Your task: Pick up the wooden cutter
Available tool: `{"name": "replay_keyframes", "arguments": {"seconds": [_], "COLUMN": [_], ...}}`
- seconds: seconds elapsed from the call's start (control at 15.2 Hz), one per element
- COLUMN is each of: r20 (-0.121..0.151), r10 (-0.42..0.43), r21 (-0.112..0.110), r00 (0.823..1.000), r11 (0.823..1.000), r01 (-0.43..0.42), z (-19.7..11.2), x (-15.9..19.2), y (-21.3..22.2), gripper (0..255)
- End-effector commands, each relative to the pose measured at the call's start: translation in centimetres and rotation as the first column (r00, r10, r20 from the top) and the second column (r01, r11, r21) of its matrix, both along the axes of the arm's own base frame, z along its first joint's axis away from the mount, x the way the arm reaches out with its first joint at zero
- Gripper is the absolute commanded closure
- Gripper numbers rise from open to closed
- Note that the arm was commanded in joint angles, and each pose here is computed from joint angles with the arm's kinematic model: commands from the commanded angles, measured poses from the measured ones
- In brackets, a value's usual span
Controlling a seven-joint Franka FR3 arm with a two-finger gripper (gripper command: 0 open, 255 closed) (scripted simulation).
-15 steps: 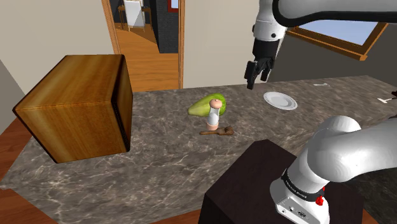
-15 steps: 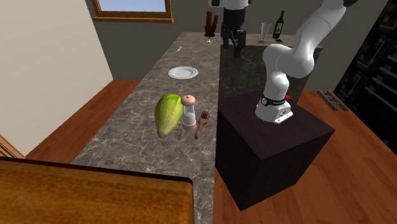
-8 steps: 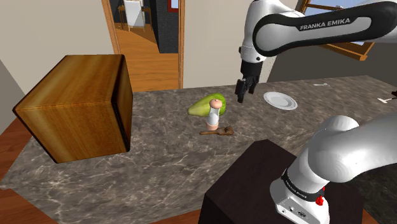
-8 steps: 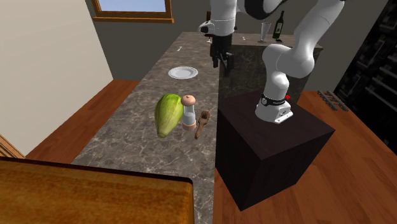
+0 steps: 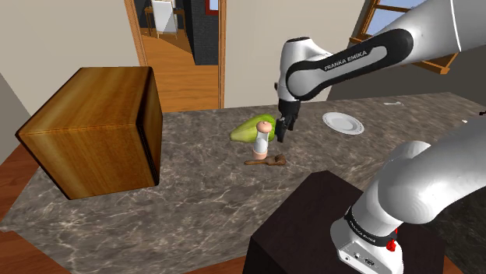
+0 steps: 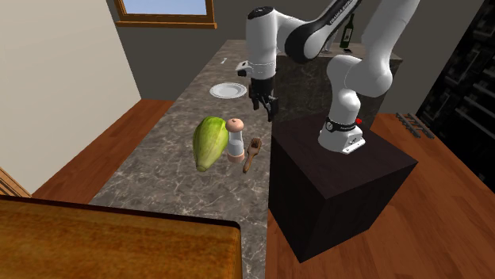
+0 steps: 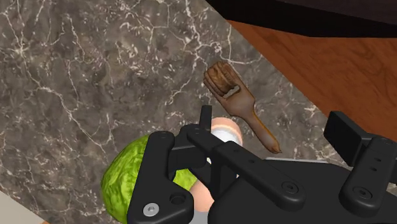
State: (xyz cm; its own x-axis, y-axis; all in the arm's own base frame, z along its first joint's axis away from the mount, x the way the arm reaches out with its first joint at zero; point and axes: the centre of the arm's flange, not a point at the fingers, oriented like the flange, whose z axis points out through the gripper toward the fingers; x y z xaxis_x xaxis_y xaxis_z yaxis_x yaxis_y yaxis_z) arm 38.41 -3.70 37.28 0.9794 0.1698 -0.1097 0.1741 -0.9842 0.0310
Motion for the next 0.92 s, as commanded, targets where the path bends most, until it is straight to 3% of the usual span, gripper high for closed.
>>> {"name": "replay_keyframes", "arguments": {"seconds": [0.0,0.59,0.86], "r20": [-0.001,-0.018,-0.018], "r10": [0.033,0.175,0.181], "r21": [0.005,0.027,0.028], "r00": [0.999,0.984,0.983], "r11": [0.999,0.984,0.983], "r01": [-0.033,-0.175,-0.180], "z": [-2.3,-13.5,-15.4], "x": [0.6,4.9,5.1], "y": [-0.1,0.0,0.0], "gripper": [0,0,0]}}
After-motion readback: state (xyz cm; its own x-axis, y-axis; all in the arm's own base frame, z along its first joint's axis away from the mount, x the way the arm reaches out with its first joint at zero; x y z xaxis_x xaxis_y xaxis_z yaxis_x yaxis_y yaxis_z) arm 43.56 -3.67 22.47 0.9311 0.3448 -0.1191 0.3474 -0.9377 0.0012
